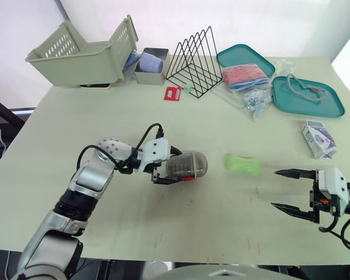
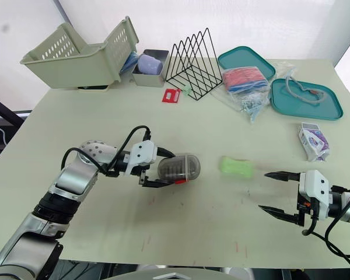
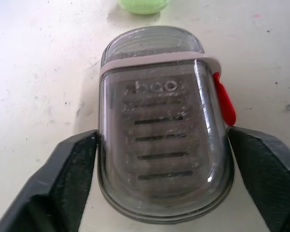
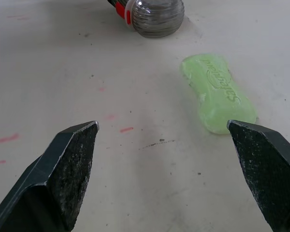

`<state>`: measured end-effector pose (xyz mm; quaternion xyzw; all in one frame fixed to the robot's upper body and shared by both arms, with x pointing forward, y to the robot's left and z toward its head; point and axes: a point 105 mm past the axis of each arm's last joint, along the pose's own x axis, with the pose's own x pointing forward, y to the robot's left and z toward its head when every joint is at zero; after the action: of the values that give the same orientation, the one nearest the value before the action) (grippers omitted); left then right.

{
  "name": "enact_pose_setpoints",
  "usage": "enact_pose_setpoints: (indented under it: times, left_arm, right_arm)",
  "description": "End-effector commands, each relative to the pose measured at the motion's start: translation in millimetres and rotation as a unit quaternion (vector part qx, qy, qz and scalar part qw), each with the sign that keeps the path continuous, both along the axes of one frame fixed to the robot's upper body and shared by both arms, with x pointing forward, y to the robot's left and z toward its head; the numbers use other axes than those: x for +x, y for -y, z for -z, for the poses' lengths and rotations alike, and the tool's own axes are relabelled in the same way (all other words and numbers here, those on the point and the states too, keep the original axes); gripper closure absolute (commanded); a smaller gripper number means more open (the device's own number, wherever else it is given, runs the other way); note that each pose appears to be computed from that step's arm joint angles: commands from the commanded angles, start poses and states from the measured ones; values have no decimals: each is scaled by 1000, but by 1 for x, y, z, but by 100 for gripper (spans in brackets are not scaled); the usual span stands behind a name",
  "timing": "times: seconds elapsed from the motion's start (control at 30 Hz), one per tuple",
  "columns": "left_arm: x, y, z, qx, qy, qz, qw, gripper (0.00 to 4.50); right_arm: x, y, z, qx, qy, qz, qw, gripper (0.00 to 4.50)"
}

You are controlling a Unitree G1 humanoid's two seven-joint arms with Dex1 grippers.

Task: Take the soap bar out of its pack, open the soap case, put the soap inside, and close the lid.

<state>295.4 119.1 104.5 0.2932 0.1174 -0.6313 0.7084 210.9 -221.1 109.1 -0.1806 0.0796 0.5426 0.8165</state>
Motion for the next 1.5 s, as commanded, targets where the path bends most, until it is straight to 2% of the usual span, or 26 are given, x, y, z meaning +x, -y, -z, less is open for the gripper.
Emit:
enact_pose_setpoints:
  times: [0.03, 0.33, 0.5, 0.63, 0.8, 0.9, 1.07, 1.2, 1.5]
  left_arm:
    - [1, -1, -2, 2, 9, 5, 1000, 100]
    - [4, -2, -1, 5, 27, 4, 1000, 100]
    - [7, -2, -9, -15, 48, 6, 999, 100]
    - [8, 2, -19, -42, 77, 21, 996, 100]
    - [5, 13, -33, -90, 117, 52, 988, 100]
    - [-1, 21, -39, -114, 154, 77, 978, 100]
    - [-7, 30, -41, -134, 193, 103, 967, 100]
    - [-8, 36, -43, -142, 213, 114, 960, 100]
    - [-11, 47, -51, -152, 235, 129, 951, 100]
  right_arm:
    - [-1, -1, -3, -4, 11, -9, 1000, 0]
    - [-1, -2, -3, -7, 12, -11, 1000, 0]
    - [8, -15, -31, 37, -1, -13, 999, 0]
    - [12, -35, -58, 98, -79, -10, 992, 0]
    - [12, -59, -67, 122, -198, 14, 973, 0]
    - [23, -69, -74, 154, -252, 50, 954, 0]
    - [35, -80, -84, 198, -316, 72, 925, 0]
    - [35, -95, -89, 208, -356, 63, 909, 0]
    - [37, -124, -79, 193, -391, 80, 896, 0]
